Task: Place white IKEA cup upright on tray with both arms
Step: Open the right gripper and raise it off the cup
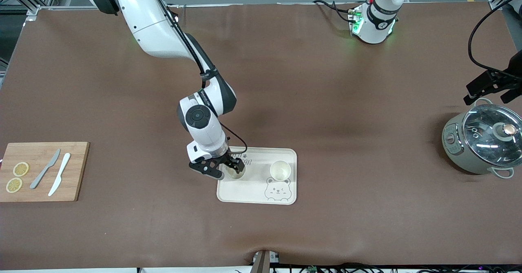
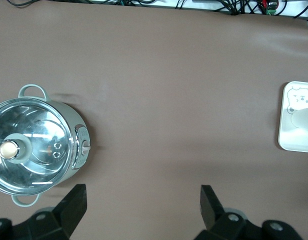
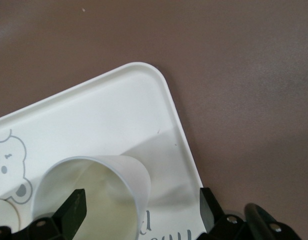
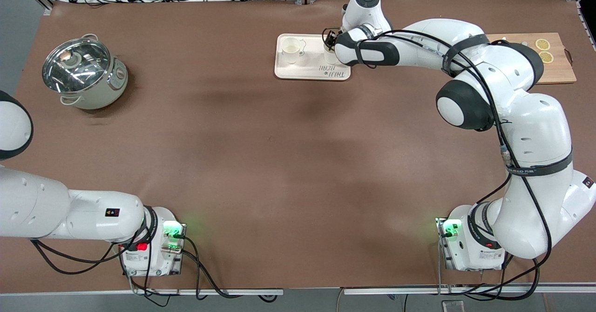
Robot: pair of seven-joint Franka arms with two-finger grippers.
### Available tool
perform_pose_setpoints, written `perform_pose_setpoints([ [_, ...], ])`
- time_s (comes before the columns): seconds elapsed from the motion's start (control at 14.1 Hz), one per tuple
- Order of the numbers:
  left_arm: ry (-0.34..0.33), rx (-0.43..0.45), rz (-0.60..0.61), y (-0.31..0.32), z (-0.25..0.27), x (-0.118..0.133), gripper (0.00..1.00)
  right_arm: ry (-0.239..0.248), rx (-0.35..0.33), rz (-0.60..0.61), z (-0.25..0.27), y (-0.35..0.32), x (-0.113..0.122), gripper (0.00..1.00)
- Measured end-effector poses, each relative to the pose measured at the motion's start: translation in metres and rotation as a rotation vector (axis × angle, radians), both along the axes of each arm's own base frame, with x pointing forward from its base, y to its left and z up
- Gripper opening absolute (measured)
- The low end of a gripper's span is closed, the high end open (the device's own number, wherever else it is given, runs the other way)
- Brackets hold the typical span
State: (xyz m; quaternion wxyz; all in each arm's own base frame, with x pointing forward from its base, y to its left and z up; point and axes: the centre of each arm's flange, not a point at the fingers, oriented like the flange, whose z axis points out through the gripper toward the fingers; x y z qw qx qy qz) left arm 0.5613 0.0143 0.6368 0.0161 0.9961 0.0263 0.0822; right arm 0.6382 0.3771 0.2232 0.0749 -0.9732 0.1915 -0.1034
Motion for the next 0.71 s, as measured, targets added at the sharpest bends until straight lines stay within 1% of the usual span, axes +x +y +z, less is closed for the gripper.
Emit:
perform_pose_setpoints([
  [0.21,-0.001,0.001,-0.003,-0.001,0.015,0.000,1.00,0.019,-0.007,0.000,0.012,0.001,0.000,1.00],
  [0.35,0.009,0.001,-0.003,-0.001,0.009,0.005,1.00,0.049,-0.018,0.000,0.033,0.002,0.000,1.00],
  [0.57,0.025,0.003,-0.003,-0.002,-0.001,0.013,1.00,0.102,-0.032,0.001,0.100,-0.004,-0.006,1.00],
  [0.71,0.022,0.004,-0.002,-0.002,-0.001,0.018,1.00,0.146,-0.049,0.023,0.154,-0.014,-0.016,1.00],
])
